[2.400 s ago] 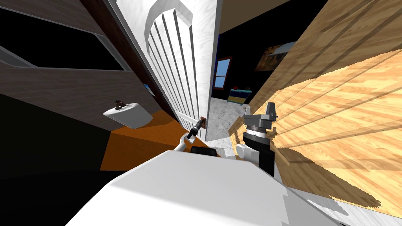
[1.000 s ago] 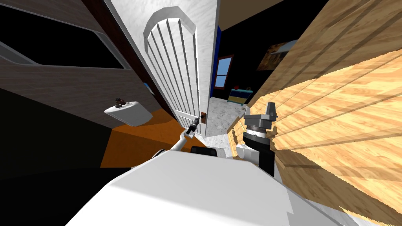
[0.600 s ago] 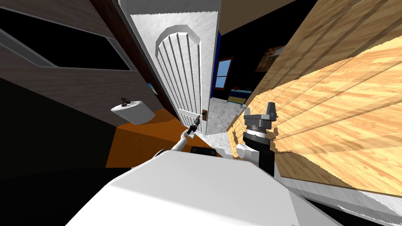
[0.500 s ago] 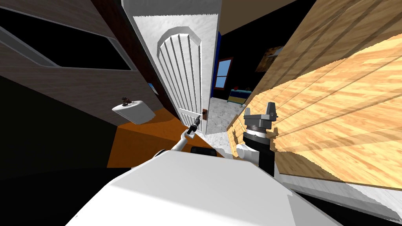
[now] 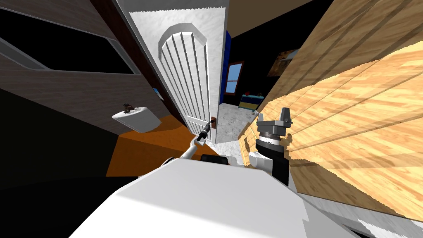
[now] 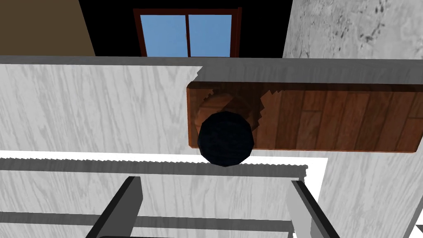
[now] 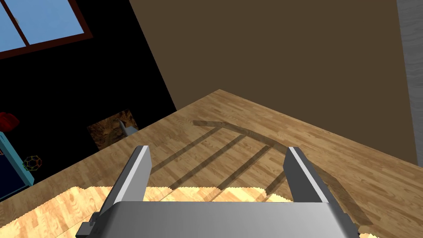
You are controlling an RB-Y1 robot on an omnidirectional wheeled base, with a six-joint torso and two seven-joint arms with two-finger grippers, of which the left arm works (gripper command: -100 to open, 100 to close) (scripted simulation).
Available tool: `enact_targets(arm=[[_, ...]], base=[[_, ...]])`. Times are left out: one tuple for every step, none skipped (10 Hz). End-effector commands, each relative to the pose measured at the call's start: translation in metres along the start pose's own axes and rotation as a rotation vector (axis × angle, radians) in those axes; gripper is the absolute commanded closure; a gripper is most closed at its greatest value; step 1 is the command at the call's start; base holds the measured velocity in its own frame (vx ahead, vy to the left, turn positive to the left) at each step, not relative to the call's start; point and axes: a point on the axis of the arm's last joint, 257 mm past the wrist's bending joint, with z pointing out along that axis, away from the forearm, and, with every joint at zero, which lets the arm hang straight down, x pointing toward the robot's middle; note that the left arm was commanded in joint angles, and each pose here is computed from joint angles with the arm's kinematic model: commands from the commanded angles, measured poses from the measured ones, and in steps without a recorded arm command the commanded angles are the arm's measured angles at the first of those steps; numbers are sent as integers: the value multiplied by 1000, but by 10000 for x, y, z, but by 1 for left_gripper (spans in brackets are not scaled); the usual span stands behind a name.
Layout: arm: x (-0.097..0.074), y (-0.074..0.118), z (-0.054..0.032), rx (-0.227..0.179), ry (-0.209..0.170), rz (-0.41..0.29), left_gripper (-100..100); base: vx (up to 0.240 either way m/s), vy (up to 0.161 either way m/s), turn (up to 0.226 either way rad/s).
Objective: Push the door open
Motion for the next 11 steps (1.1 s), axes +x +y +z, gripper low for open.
enact_targets(arm=[[-18,-1,7,2,-5,1,-100],[-26,-2,12,4,-7,0,-100],[-34,-4,17,5,-10,0,-100],[-36,-5,20,6,-11,-1,-100],[-34,-4,18,5,-10,-1,-100],[-34,-4,18,5,-10,-1,100],[-34,-4,18,5,-10,-1,100],[-34,-4,18,5,-10,-1,100],[-34,-4,18,5,-10,-1,100],[-34,-4,18,5,-10,-1,100],[-34,-4,18,5,-10,-1,100]], base=[[230,-73,-23],[209,-69,-33],[186,-74,-30],[180,-59,-16],[79,-24,2],[-9,2,4],[-34,10,-4],[-25,9,-9],[-13,6,2],[-6,2,4],[0,0,0]])
